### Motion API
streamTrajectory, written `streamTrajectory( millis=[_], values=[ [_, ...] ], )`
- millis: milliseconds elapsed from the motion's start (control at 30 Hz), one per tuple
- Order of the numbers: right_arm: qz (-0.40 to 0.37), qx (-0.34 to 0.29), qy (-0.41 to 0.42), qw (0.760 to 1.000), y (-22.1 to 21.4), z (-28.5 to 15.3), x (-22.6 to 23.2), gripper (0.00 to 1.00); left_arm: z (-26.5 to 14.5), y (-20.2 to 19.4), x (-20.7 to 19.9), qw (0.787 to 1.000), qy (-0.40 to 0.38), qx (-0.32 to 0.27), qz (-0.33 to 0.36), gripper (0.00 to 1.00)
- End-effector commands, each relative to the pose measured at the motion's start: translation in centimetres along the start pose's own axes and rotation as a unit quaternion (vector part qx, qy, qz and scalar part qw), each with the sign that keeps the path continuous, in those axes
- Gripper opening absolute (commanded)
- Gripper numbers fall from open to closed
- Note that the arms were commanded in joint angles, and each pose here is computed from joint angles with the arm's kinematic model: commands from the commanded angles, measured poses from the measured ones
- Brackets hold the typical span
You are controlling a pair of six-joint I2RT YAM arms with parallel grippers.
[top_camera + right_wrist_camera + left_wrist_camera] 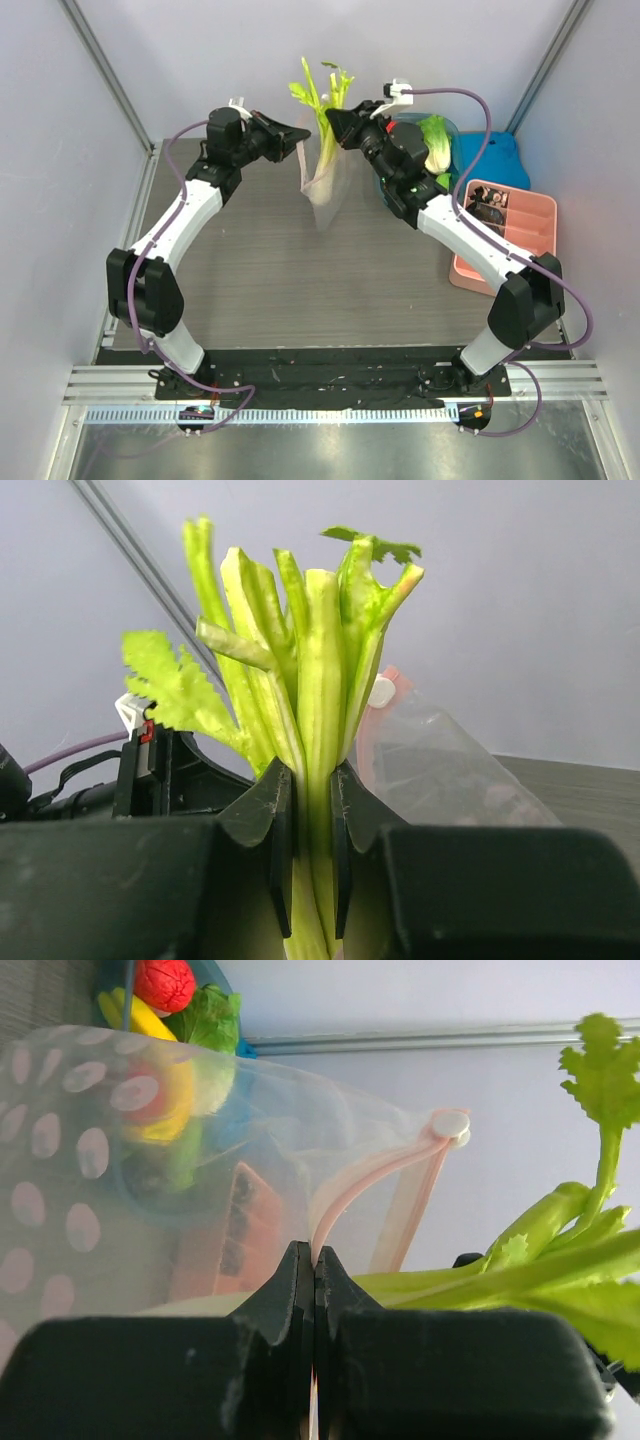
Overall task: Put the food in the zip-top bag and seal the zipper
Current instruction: Place the fake vegetable in the zipper food storage bag, then adjust the zipper food storage bag at the center of the board.
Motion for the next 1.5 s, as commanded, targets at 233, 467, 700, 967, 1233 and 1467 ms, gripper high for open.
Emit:
streamTrajectory(
  millis=[233, 467, 700, 967, 1233, 1467],
  values=[
    [-0.057, 0.011, 0.084, 0.995, -2.0, -1.8, 2.7, 0.23, -1.0, 0.1, -2.6, 0.999, -0.043, -0.007, -0.017, 0.00],
    [-0.096, 0.045, 0.107, 0.989, -0.3, -4.1, 3.6, 0.85, -1.3, 0.8, -2.2, 0.999, -0.041, -0.013, -0.030, 0.00],
    [-0.075, 0.122, -0.008, 0.990, -0.1, -6.8, -1.0, 0.78, -1.5, 1.3, -2.0, 0.999, -0.042, -0.015, -0.031, 0.00],
    [0.035, 0.181, -0.011, 0.983, -1.3, -6.0, -3.0, 0.70, -1.5, 1.0, -1.5, 0.999, -0.037, -0.007, -0.029, 0.00],
    [0.094, 0.226, 0.048, 0.968, -3.1, -4.4, -1.6, 0.67, -2.0, 0.4, -1.3, 1.000, -0.026, -0.006, -0.008, 0.00],
    [0.098, 0.260, 0.061, 0.959, -4.4, -3.9, -1.4, 0.08, -3.1, -0.3, -0.9, 1.000, -0.005, -0.002, 0.015, 0.00]
  ],
)
Point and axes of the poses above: each gripper's point midway between its finger pads, its own z axis out along the fingers, its own x axis along the line the jaws close on, y = z × x, the point moved 6 cm from there along -z, back along the fingers
